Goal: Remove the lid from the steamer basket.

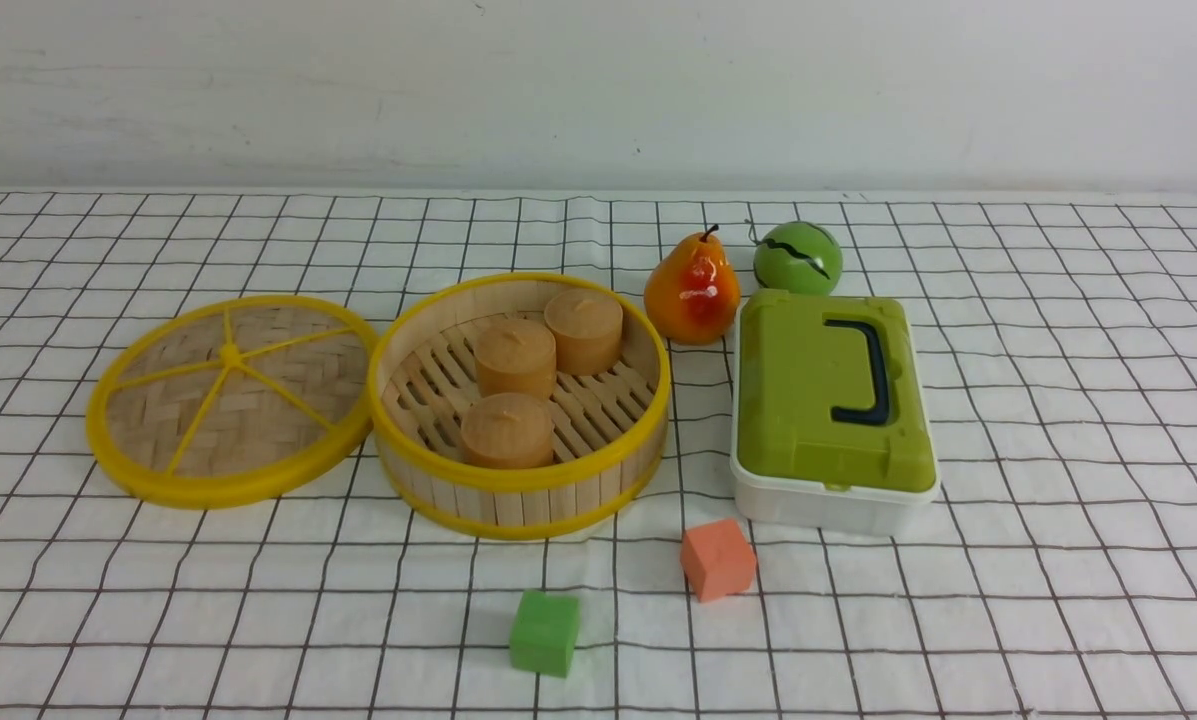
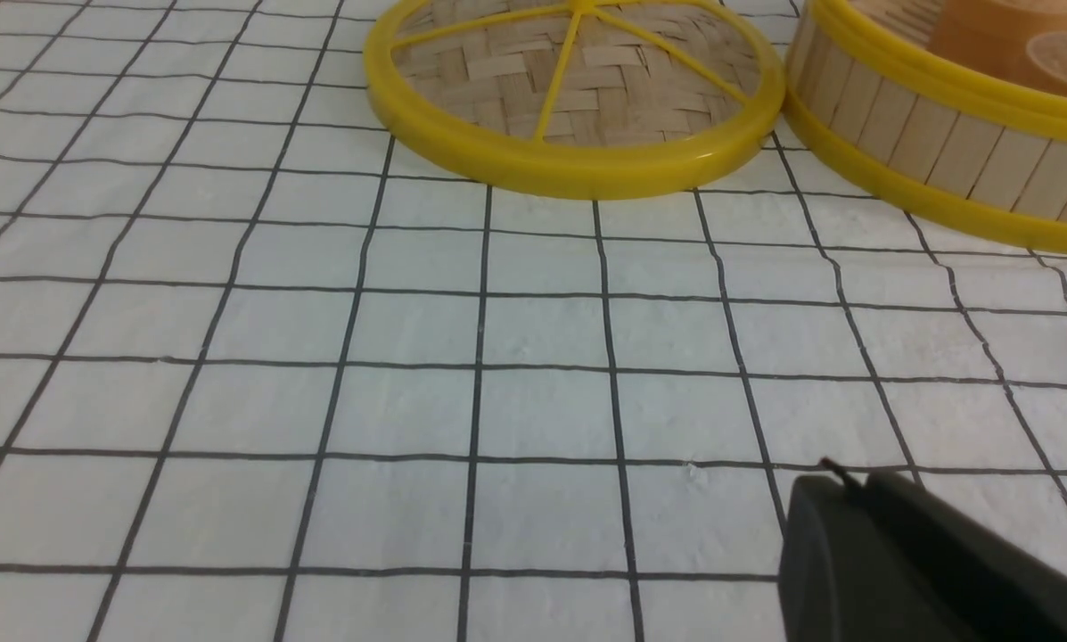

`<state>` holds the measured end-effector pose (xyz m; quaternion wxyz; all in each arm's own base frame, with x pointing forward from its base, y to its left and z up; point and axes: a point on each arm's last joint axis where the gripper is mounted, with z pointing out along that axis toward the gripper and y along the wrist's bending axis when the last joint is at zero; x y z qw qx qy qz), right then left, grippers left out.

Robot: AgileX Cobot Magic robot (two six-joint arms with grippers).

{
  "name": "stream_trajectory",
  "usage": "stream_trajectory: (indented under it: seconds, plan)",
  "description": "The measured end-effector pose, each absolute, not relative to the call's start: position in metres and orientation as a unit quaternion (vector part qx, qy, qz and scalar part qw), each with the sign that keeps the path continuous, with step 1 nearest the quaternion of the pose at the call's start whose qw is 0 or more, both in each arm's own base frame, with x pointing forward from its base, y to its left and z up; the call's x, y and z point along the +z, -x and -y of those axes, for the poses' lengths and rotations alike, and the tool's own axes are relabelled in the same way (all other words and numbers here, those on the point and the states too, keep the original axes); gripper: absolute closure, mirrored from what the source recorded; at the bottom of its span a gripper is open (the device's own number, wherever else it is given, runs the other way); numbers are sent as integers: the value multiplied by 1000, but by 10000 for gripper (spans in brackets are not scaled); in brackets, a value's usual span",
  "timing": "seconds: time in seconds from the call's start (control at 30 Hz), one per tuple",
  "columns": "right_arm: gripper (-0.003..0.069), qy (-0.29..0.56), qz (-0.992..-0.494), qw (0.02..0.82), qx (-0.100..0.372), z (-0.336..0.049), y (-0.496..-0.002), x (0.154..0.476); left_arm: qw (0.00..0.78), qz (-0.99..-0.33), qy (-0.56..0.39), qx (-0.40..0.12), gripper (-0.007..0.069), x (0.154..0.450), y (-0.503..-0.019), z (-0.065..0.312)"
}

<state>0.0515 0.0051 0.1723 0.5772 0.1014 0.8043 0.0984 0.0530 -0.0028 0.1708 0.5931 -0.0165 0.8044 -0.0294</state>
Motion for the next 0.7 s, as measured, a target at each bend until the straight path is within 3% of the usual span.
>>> stream_trajectory:
  seconds: [0.7]
  plan:
    - [419,-101,-804,577,98,-5,-51,172,593,-804,17,-29,578,171,-53,3]
